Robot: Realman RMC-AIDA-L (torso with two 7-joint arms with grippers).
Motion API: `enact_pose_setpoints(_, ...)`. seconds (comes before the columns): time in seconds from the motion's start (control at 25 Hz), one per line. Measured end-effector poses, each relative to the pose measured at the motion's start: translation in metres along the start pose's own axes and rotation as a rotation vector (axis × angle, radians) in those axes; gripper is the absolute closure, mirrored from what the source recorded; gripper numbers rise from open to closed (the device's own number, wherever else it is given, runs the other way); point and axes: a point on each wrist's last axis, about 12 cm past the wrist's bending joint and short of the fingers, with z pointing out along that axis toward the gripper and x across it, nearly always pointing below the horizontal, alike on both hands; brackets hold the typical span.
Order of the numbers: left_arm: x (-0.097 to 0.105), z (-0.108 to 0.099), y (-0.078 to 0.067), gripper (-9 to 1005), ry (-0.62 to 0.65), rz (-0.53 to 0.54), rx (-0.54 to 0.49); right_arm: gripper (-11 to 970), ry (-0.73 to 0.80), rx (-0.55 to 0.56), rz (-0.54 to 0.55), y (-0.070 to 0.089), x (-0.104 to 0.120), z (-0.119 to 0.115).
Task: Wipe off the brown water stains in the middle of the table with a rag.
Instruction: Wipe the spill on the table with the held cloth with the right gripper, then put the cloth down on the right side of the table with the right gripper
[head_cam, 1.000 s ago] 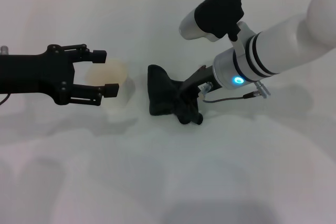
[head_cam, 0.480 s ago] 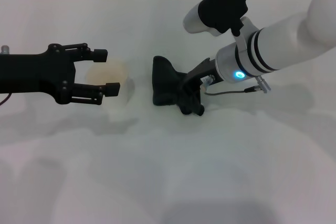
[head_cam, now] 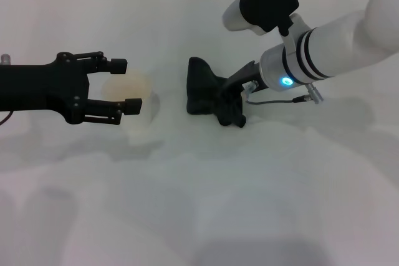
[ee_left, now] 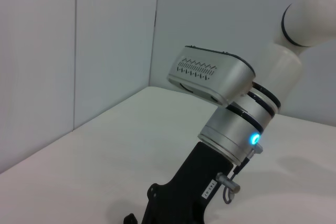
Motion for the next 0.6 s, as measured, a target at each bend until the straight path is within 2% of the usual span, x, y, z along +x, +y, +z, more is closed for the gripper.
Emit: enact_pose_setpoints(0.6, 0.0, 0.0, 0.0, 108, 0.0, 0.001, -0.002, 888, -0.012, 0.039, 0.062, -0.019, 0.006, -0.005)
